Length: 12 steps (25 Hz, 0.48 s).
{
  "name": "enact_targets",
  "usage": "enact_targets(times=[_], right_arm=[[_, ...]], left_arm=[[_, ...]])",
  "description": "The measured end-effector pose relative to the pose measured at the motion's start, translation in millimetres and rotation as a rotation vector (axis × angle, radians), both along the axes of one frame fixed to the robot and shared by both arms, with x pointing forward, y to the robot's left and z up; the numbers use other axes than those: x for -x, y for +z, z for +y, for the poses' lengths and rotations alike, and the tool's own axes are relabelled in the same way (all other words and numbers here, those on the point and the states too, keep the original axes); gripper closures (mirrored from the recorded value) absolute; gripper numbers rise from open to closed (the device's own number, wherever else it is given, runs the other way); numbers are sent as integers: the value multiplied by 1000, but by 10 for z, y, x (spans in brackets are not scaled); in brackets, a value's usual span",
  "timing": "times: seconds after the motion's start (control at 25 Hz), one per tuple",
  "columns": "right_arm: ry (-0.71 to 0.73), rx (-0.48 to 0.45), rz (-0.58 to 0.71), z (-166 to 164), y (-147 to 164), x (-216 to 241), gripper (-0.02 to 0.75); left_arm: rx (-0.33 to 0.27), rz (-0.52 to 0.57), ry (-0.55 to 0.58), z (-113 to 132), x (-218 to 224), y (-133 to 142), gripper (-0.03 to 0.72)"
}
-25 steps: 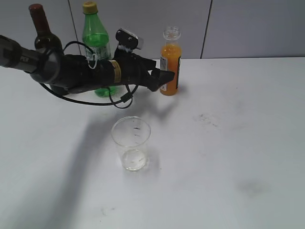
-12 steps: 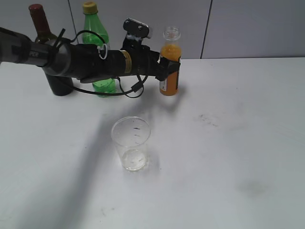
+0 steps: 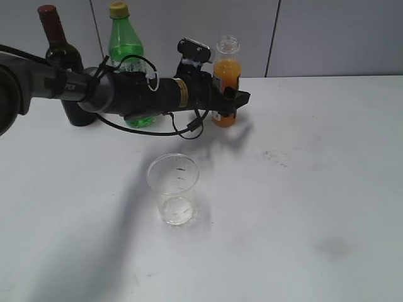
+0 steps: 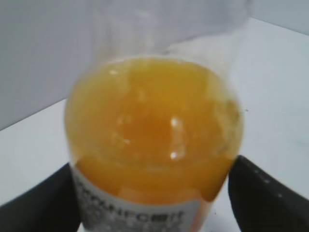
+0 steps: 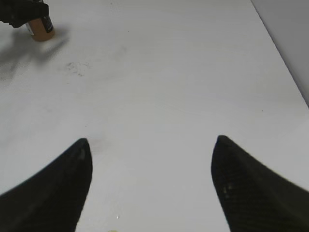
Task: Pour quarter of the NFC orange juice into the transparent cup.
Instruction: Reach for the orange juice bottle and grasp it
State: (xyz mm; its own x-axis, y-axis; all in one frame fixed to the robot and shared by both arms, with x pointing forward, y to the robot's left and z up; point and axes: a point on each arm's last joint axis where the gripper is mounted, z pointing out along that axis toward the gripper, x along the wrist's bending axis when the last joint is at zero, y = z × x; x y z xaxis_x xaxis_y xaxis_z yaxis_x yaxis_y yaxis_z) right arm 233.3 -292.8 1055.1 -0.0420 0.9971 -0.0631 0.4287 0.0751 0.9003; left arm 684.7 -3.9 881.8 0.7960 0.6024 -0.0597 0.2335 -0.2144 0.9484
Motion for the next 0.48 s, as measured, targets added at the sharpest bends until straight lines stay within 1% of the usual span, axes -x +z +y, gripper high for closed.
enact_targets(times=[0.08, 0.16, 0.24, 0.36, 0.4, 0.48], right_arm=[[-1, 1, 0, -1, 0, 0, 148], [-4, 3, 1, -4, -2, -1, 148], [-4, 4, 1, -5, -2, -1, 148], [-5, 5, 1, -6, -2, -1, 148], [-5, 5, 1, -6, -2, -1, 148], [-5, 6, 1, -6, -2, -1, 148]], left_arm=[[-4, 4, 2, -7, 3, -18, 15], [-3, 5, 3, -7, 3, -18, 37], [-5, 7, 8, -5, 1, -21, 83], [-5, 8, 10, -3, -1, -22, 193], [-5, 8, 10, -3, -1, -22, 214], [-5, 8, 10, -3, -1, -22, 212]])
